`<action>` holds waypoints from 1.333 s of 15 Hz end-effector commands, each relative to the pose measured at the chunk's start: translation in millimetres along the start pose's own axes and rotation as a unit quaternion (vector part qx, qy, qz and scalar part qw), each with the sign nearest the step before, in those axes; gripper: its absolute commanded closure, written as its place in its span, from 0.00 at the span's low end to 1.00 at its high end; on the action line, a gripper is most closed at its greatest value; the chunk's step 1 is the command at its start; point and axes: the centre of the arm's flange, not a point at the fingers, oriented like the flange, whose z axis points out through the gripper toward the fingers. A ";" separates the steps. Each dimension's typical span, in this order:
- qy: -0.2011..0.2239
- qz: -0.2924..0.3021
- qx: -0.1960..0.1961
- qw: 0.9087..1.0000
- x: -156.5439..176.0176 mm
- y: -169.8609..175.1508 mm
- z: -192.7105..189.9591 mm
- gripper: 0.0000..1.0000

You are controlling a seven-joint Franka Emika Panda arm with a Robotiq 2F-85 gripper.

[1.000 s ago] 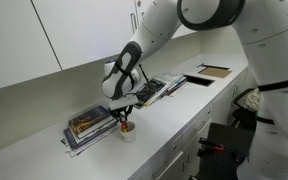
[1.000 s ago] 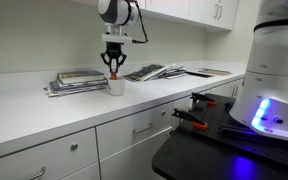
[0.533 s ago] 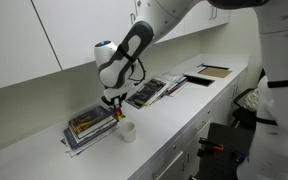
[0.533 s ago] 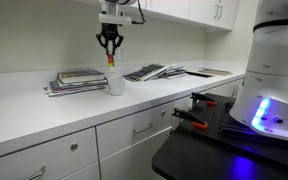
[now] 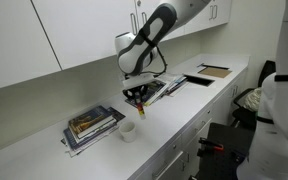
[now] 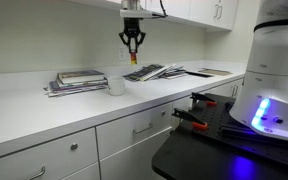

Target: Take the object from the cup and put it on the table

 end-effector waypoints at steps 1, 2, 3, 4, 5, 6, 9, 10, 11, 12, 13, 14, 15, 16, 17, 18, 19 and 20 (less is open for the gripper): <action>-0.035 0.093 0.018 0.995 -15.2 56.6 18.3 0.92; -0.045 0.119 0.019 0.992 -16.1 75.5 30.3 0.92; -0.060 0.142 0.025 0.988 -16.7 92.6 41.8 0.92; -0.062 0.169 0.026 0.983 -15.6 109.8 52.2 0.92; -0.062 0.195 0.027 0.978 -12.0 126.9 63.1 0.92; -0.055 0.221 0.029 0.973 -6.2 143.5 70.2 0.92; -0.028 0.295 0.034 0.954 14.5 186.2 81.6 0.92; -0.016 0.318 0.038 0.947 20.7 194.6 82.9 0.92; 0.001 0.340 0.041 0.940 25.5 200.9 84.4 0.92; 0.019 0.357 0.041 0.933 30.3 204.0 86.0 0.92; 0.032 0.367 0.045 0.929 34.6 204.6 85.4 0.92; 0.046 0.370 0.044 0.927 38.0 202.9 85.0 0.92; 0.060 0.369 0.042 0.926 40.4 199.7 84.5 0.69; 0.067 0.367 0.040 0.927 42.7 196.0 84.7 0.66; 0.076 0.361 0.033 0.929 43.6 191.6 84.9 0.50; 0.078 0.351 0.025 0.933 43.6 186.8 85.9 0.90; 0.083 0.338 0.010 0.938 42.3 181.4 88.4 0.89; 0.083 0.331 0.002 0.940 41.2 176.8 91.2 0.91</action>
